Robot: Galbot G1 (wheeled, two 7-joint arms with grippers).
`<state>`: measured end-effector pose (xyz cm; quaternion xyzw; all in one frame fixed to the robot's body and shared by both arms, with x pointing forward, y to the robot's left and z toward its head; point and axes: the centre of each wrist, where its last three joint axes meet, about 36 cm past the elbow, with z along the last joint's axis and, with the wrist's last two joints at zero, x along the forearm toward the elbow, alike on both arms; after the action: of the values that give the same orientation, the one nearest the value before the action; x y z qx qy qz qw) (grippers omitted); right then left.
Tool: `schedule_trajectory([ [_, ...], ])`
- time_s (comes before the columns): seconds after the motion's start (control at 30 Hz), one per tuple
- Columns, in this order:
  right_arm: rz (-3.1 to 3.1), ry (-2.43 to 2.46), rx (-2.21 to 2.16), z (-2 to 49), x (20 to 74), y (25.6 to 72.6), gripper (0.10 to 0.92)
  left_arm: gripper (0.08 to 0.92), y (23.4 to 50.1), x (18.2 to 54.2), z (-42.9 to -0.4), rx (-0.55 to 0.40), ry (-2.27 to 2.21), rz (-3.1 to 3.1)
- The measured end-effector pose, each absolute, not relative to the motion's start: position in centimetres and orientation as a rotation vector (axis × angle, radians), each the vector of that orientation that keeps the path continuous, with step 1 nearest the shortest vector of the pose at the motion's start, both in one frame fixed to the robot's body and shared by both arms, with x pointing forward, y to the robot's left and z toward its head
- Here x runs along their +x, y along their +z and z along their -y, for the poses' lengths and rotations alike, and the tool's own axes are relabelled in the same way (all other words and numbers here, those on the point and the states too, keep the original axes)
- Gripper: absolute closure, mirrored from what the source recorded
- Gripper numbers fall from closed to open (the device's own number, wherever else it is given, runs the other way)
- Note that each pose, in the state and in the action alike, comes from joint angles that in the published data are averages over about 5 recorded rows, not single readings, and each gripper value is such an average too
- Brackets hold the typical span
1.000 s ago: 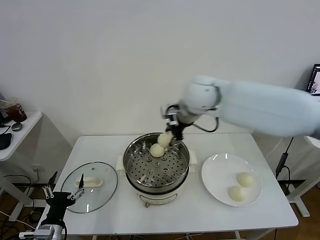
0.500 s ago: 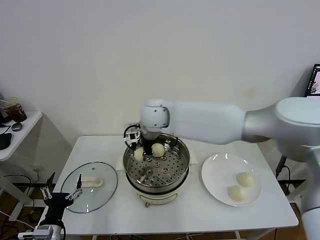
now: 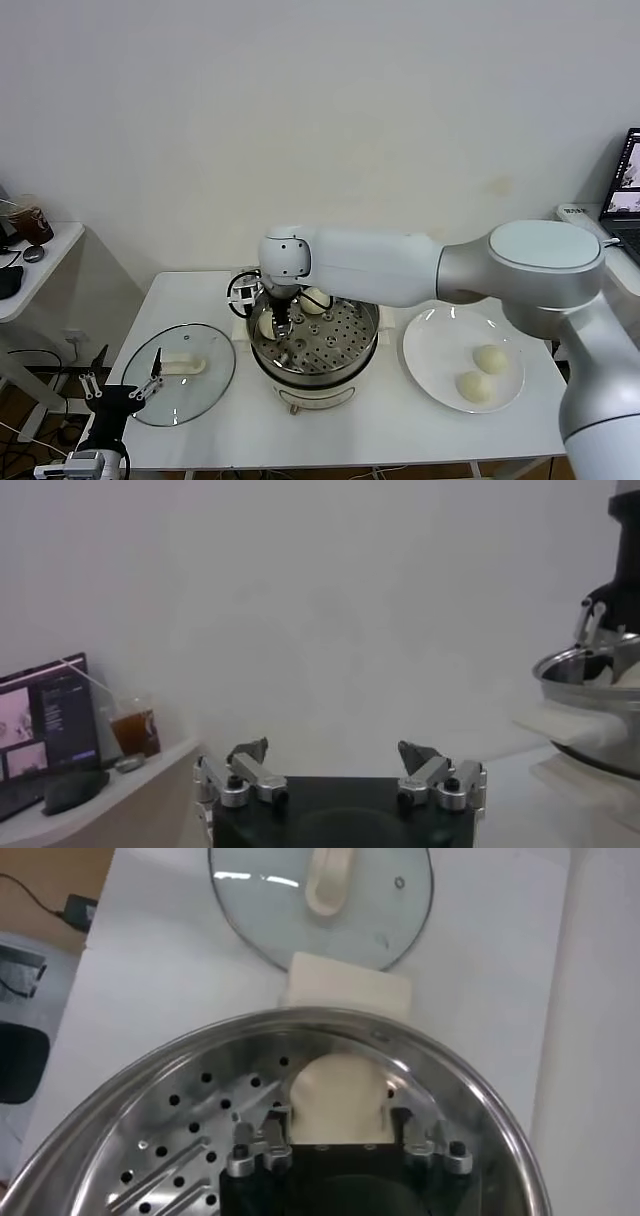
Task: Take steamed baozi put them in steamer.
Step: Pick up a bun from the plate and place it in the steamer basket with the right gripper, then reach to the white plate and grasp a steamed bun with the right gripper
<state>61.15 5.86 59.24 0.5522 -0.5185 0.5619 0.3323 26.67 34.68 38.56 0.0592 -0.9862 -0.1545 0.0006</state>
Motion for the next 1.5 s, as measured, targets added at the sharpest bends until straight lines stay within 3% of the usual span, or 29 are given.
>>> schedule_trajectory([
  [0.13, 1.354, 1.466, 1.443, -4.2, 61.5, 61.5, 0.206, 0.177, 38.6, 26.7, -34.8, 0.19, -0.485, 3.098],
  [0.3, 1.335, 1.47, 1.439, 0.1, 61.8, 65.1, 0.2, 0.177, 38.9, 26.9, -34.5, 0.181, -0.476, 3.102],
  [0.67, 1.259, 1.464, 1.43, 15.5, 59.9, 68.9, 0.2, 0.177, 39.4, 27.3, -33.5, 0.137, -0.462, 3.11],
  [1.1, 1.217, 1.445, 1.343, 31.2, 55.4, 63.1, 0.2, 0.177, 39.3, 26.9, -33.2, 0.128, -0.47, 3.094],
  [1.5, 1.23, 1.382, 1.297, 37.1, 53.0, 55.2, 0.2, 0.177, 39.5, 26.2, -33.3, 0.15, -0.48, 3.083],
])
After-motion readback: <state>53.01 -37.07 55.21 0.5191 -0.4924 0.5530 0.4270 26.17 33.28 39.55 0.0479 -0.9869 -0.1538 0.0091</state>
